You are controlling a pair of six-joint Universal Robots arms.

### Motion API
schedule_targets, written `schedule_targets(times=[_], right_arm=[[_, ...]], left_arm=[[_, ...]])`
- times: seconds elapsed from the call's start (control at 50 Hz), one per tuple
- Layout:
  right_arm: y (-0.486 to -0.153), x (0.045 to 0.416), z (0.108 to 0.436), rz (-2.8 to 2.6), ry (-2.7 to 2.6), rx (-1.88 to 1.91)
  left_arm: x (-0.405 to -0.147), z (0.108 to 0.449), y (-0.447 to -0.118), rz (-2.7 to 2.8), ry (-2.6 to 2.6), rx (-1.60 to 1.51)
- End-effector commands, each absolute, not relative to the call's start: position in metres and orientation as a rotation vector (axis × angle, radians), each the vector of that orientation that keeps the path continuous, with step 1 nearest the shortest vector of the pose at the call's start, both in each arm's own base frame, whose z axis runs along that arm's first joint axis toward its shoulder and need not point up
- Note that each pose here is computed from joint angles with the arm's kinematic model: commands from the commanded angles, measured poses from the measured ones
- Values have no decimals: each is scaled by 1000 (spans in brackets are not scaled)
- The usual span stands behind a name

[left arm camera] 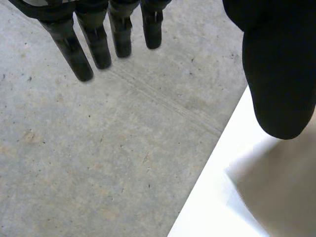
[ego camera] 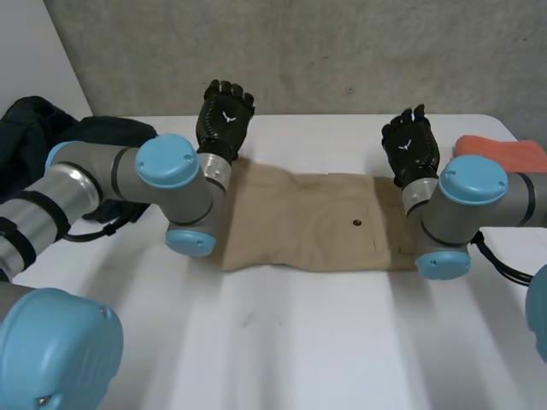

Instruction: Fold the laundry.

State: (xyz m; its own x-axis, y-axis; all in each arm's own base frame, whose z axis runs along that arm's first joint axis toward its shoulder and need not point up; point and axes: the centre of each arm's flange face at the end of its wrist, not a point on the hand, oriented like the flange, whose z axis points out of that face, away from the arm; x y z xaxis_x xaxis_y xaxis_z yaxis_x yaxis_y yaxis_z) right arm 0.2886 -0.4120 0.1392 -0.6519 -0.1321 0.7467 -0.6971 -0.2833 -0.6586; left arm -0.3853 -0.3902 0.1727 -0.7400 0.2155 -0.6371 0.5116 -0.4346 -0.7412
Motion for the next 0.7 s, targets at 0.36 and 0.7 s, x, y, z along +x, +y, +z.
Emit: schedule_targets(times=[0.36,0.7], right_arm=[[-321,224,137,1674,-2534,977],[-340,180,175,1578,-1932,995]], left_arm=[[-345,198,-299,-2292,1939,1010],[-331,220,-284,-2309,1930,983]])
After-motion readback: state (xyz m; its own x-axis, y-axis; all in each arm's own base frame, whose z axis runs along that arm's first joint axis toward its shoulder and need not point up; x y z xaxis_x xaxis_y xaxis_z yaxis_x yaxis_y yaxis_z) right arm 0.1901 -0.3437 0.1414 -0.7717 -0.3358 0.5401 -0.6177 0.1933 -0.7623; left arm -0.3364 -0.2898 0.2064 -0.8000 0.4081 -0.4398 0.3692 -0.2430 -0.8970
